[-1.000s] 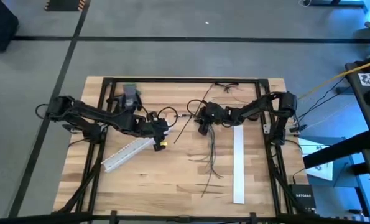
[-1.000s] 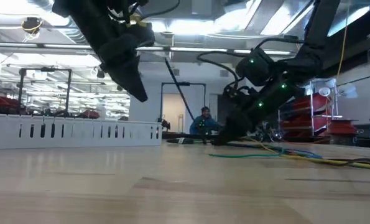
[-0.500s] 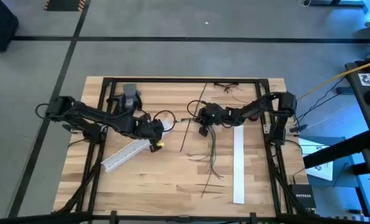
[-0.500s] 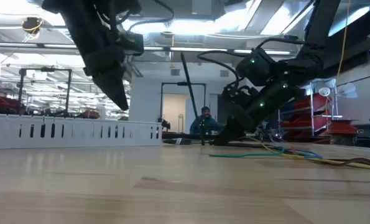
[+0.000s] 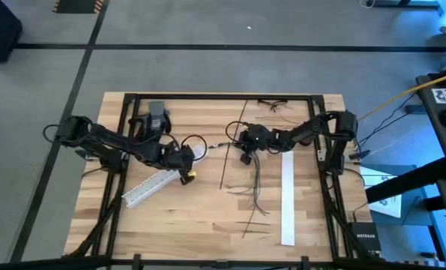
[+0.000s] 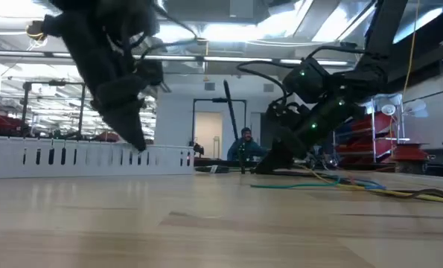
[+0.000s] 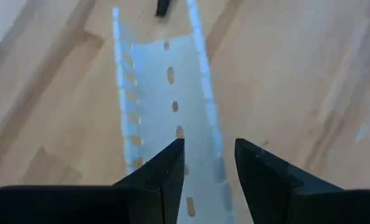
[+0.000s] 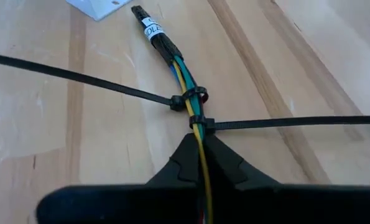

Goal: Ziptie cables
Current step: Wrap the black zip tie on the colored cables, then put the colored ziptied cables into the white cable duct

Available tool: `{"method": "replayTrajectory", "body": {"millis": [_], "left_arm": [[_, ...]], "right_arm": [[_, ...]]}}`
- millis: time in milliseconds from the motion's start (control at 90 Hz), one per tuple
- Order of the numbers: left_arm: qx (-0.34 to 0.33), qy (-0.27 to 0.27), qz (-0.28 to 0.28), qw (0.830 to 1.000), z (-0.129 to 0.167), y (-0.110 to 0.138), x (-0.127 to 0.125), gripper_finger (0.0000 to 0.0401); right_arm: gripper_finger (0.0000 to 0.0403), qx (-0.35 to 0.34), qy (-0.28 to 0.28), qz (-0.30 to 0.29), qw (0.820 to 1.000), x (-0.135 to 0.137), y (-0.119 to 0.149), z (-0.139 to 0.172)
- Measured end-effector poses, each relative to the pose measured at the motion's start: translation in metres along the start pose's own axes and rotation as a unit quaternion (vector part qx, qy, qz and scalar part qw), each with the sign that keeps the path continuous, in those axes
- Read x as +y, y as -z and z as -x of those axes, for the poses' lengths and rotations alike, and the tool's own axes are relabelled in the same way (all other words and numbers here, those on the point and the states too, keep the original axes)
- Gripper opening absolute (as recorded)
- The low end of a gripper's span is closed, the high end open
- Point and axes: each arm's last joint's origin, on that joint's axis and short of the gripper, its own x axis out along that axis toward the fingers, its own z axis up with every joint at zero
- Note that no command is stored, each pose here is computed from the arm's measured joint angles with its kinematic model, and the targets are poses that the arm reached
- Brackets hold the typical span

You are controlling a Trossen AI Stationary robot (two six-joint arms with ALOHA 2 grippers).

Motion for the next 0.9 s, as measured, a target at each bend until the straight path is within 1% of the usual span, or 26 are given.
{"method": "replayTrajectory", "body": {"millis": [89, 211, 244, 333, 422, 478, 567, 667, 722, 778, 900], "left_arm": [[-0.015, 0.009, -0.015, 1.0, -0.004, 0.004, 0.0, 0.0134], [-0.046, 0.037, -0.074, 0.996, -0.011, 0.005, -0.004, 0.0118], [-0.05, 0.043, -0.095, 0.993, -0.014, 0.004, -0.006, 0.0106], [-0.078, 0.059, -0.124, 0.987, -0.021, 0.0, -0.012, 0.0066], [-0.098, 0.079, -0.134, 0.983, -0.028, -0.003, -0.018, 0.0023], [-0.104, 0.085, -0.136, 0.982, -0.032, -0.005, -0.021, 0.001], [-0.114, 0.088, -0.136, 0.98, -0.038, -0.008, -0.027, 0.0011], [-0.129, 0.091, -0.143, 0.977, -0.044, -0.016, -0.034, 0.0018], [-0.135, 0.093, -0.148, 0.975, -0.047, -0.021, -0.038, 0.002], [-0.138, 0.094, -0.154, 0.974, -0.048, -0.025, -0.041, 0.0022], [-0.14, 0.098, -0.149, 0.974, -0.049, -0.03, -0.045, 0.0032]], "right_arm": [[0.0009, 0.0, -0.001, 0.008, 1.0, 0.0, 0.0, 0.0], [0.0009, -0.001, -0.003, 0.009, 1.0, 0.0, 0.0, 0.0], [0.0009, -0.001, -0.006, 0.01, 1.0, 0.0, 0.0, 0.0], [0.0009, -0.001, -0.013, 0.009, 1.0, 0.0, 0.0, 0.0], [0.0009, 0.002, -0.012, 0.011, 1.0, 0.0, 0.0, 0.0], [0.0009, 0.007, -0.013, 0.022, 1.0, 0.001, 0.001, 0.0], [0.0009, 0.01, -0.006, 0.048, 0.999, 0.0, 0.0, 0.001], [0.0009, 0.022, -0.006, 0.058, 0.998, 0.001, -0.002, 0.007], [0.0009, 0.055, -0.01, 0.057, 0.997, 0.001, -0.001, 0.017], [0.001, 0.072, -0.011, 0.057, 0.996, 0.001, -0.004, 0.027], [0.001, 0.115, 0.006, 0.051, 0.992, 0.003, -0.006, 0.057]]}}
